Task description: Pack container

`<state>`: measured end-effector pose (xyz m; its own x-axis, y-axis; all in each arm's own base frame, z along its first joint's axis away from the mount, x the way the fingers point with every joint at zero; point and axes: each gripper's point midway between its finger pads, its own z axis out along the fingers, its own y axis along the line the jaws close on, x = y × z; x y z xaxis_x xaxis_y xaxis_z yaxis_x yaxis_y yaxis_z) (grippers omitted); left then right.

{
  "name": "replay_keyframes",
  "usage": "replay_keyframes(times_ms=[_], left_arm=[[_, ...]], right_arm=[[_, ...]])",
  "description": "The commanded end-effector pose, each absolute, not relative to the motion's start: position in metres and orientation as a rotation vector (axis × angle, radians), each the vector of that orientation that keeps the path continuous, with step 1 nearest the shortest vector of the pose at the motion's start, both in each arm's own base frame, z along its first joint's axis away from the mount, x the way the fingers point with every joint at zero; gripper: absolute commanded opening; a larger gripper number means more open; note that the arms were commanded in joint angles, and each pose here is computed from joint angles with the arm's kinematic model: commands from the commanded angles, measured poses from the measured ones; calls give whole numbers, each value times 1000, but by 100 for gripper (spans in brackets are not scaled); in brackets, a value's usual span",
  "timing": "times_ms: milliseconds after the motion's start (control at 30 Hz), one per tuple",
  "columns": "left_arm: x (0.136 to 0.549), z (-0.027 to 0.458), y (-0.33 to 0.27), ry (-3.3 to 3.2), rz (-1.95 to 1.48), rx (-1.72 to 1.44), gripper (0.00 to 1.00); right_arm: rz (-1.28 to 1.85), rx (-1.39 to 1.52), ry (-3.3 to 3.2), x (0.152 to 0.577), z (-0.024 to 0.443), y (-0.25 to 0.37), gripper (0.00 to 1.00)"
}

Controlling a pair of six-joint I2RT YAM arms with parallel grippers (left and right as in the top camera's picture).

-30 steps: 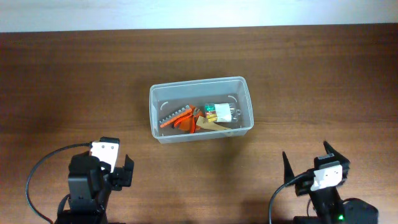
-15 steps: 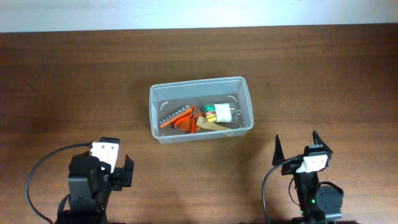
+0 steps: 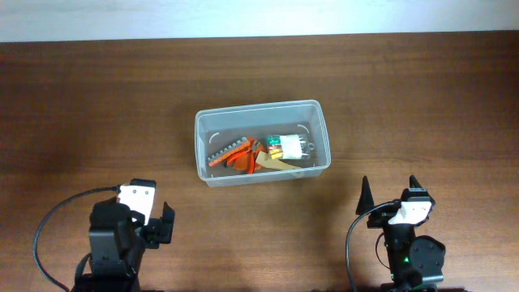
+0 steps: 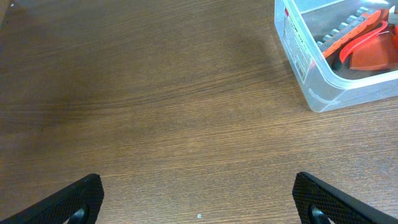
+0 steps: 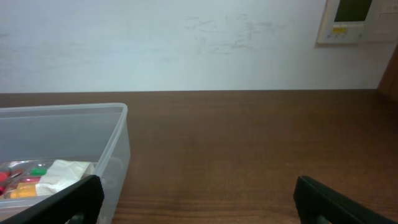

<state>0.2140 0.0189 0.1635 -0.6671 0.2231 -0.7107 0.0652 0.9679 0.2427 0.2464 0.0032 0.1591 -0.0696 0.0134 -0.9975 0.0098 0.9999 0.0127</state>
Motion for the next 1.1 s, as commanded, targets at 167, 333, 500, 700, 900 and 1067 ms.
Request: replay_keyframes(times_ms=[167,333,500,700,900,1067], left_arm=[[213,163,21,2295,254,176,99],[213,163,21,2295,254,176,99],[213,163,21,2295,254,176,99],[213,163,21,2292,254,178,99],[203,178,-9,2175,90,278,99],[193,169,-33,2060,-110,217,99]], right_arm=[[-11,45,1641,246,158,-1,99],[-11,45,1641,246,158,-1,99],[-11,45,1641,246,158,-1,99],[-11,45,1641,246,158,-1,99],[-11,45,1641,246,158,-1,99],[-11,45,1641,246,158,-1,99]])
